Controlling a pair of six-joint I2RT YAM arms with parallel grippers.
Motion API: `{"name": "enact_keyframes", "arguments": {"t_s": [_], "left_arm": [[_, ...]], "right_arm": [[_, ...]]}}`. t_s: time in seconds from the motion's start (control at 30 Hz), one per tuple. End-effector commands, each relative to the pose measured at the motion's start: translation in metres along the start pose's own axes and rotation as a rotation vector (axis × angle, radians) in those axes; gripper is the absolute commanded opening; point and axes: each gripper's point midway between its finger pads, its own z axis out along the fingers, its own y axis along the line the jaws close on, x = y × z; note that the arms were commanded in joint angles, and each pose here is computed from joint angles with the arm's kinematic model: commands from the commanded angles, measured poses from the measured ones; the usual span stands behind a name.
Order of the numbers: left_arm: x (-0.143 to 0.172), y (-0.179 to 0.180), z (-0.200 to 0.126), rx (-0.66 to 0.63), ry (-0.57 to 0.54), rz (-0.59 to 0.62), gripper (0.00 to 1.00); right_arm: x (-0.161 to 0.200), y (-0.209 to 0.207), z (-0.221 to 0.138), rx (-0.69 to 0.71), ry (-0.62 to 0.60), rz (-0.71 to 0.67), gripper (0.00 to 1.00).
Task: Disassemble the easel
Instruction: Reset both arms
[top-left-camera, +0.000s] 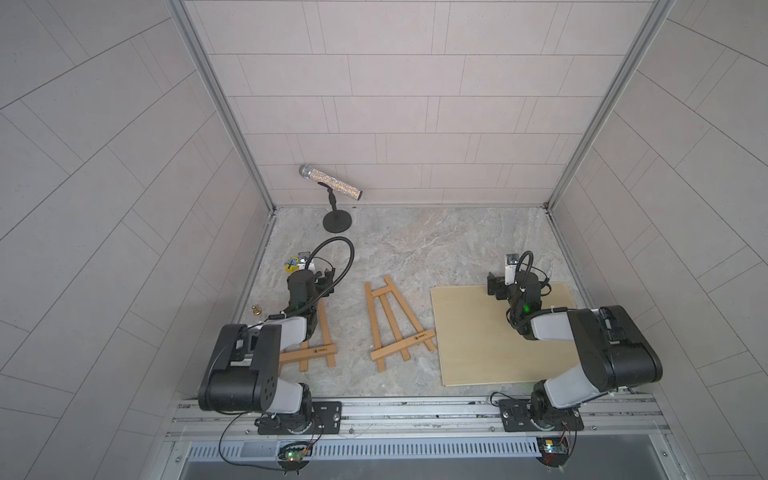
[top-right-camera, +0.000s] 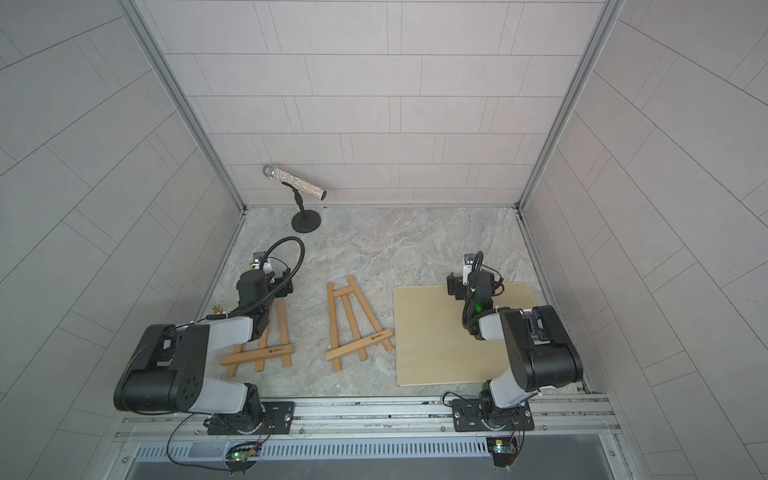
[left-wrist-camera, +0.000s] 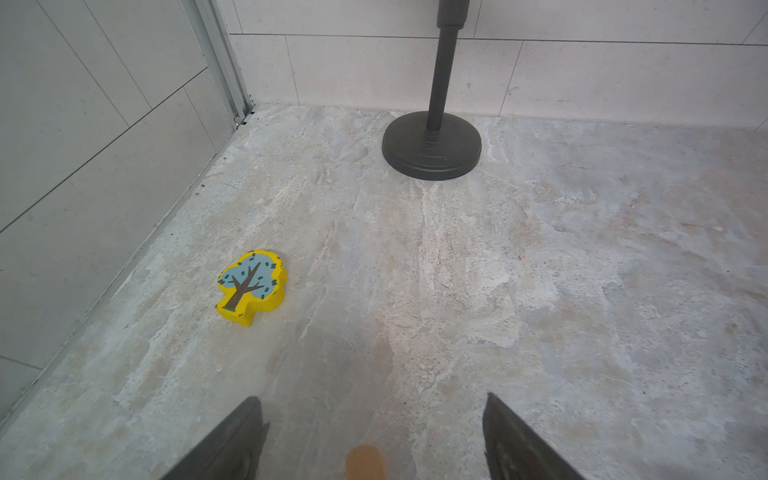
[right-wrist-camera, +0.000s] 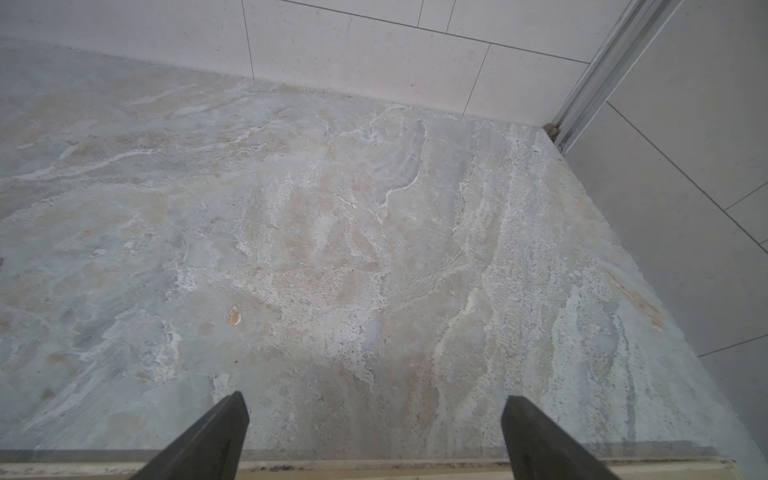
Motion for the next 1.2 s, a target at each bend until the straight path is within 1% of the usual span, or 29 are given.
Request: {"name": "enact_keyframes", "arguments": {"t_s": [0.0, 0.1, 0.2, 0.27, 0.83, 1.17], "left_arm": [[-0.016, 0.0, -0.002, 0.013, -0.098, -0.002, 0.85], [-0.009, 0.0, 0.002, 0.013, -0.112, -0.012, 0.85], [-0.004, 0.001, 0.008, 0.005, -0.115, -0.015, 0.85], [-0.002, 0.002, 0.007, 0.002, -0.097, -0.02, 0.85], [-0.002, 0.009, 0.006, -0.031, -0.113, -0.036, 0.85], [-0.002, 0.012, 0.005, -0.046, -0.12, -0.048, 0.88]], "right_arm": [[-0.014, -0.005, -0.001, 0.026, -0.087, 0.006, 1.0], [-0.015, -0.006, -0.001, 0.028, -0.086, 0.006, 1.0], [-0.014, -0.012, 0.001, 0.067, -0.069, 0.02, 1.0], [-0.014, -0.014, 0.001, 0.074, -0.067, 0.022, 1.0], [-0.013, -0.014, 0.001, 0.074, -0.067, 0.022, 1.0], [-0.013, -0.014, 0.001, 0.075, -0.067, 0.022, 1.0]]}}
